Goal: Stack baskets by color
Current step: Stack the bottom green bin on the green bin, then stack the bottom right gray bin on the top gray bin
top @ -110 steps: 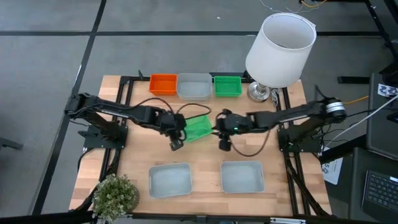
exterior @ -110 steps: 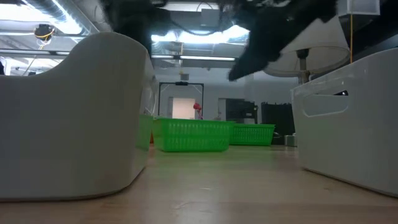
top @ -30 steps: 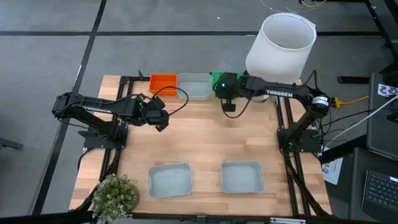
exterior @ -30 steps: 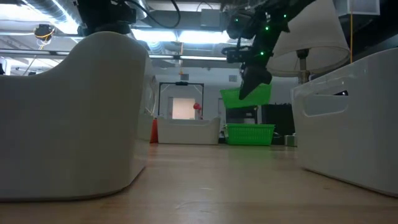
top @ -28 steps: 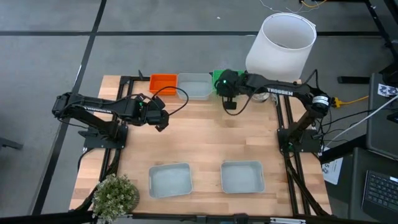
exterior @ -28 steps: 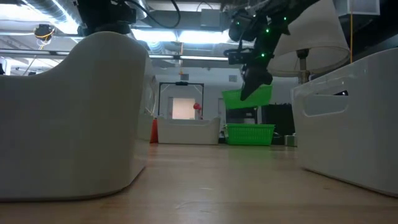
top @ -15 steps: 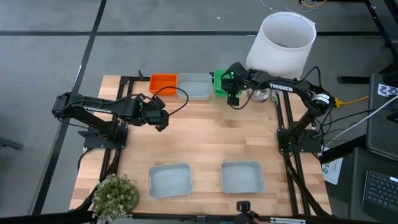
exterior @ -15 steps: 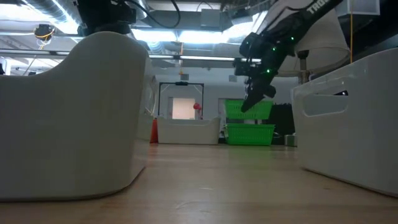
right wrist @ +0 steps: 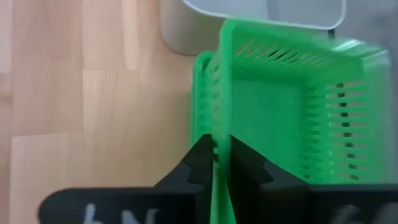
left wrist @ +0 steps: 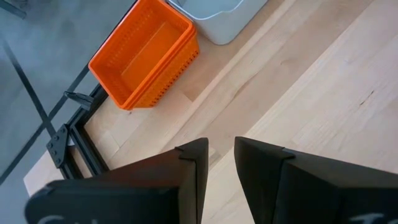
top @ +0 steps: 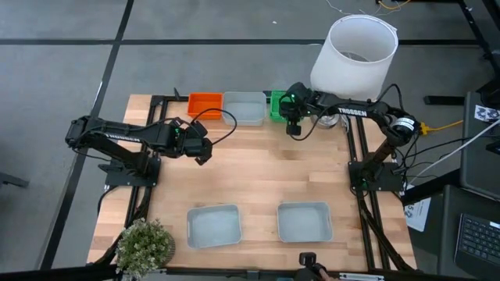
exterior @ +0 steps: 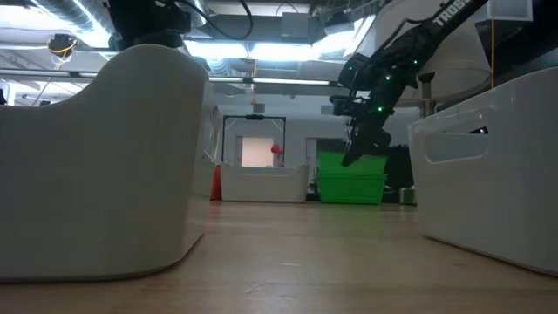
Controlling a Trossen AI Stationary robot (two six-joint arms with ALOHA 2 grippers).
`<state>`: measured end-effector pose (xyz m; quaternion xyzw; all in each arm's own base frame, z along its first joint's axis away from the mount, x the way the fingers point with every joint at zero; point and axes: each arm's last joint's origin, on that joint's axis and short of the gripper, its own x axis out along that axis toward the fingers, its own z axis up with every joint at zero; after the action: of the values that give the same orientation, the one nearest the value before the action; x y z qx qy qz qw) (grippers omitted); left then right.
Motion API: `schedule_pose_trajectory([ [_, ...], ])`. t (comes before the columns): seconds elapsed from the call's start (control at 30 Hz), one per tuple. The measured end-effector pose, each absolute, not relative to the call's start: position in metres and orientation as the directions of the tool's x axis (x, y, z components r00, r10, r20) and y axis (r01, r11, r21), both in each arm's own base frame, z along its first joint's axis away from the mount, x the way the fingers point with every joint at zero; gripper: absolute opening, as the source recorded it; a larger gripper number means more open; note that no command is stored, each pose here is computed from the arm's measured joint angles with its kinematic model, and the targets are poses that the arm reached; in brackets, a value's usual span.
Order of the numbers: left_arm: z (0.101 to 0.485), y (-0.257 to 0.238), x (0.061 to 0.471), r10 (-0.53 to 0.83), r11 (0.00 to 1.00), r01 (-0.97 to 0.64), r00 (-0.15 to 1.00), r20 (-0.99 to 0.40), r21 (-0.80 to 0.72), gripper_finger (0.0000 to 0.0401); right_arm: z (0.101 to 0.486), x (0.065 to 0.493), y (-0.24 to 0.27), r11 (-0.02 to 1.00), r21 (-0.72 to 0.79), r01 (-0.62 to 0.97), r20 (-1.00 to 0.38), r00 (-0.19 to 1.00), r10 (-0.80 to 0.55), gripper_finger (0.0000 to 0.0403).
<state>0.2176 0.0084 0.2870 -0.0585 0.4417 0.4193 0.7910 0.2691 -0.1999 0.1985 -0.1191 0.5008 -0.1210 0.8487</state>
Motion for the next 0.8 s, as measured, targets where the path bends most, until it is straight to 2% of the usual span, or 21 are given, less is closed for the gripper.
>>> schedule_pose_trajectory([
  [0.27,0.287,0.008,0.218,0.612,0.641,-0.715,0.258,-0.748,0.278,0.0071,0.199,0.269,-0.201,0.934,-0.342,0.1,-0.817,0.46,-0.348,0.0071],
  [0.57,0.287,0.008,0.218,0.611,0.642,-0.715,0.258,-0.748,0.278,0.0071,0.205,0.279,-0.193,0.936,-0.331,0.115,-0.805,0.483,-0.344,0.0076],
  [0.7,0.287,0.008,0.218,0.611,0.642,-0.715,0.258,-0.748,0.278,0.0071,0.21,0.286,-0.184,0.954,-0.229,0.195,-0.817,0.494,-0.298,0.0076],
  [0.8,0.287,0.008,0.218,0.611,0.642,-0.715,0.258,-0.748,0.278,0.0071,0.214,0.293,-0.169,0.978,-0.048,0.202,-0.827,0.541,-0.152,0.0076],
])
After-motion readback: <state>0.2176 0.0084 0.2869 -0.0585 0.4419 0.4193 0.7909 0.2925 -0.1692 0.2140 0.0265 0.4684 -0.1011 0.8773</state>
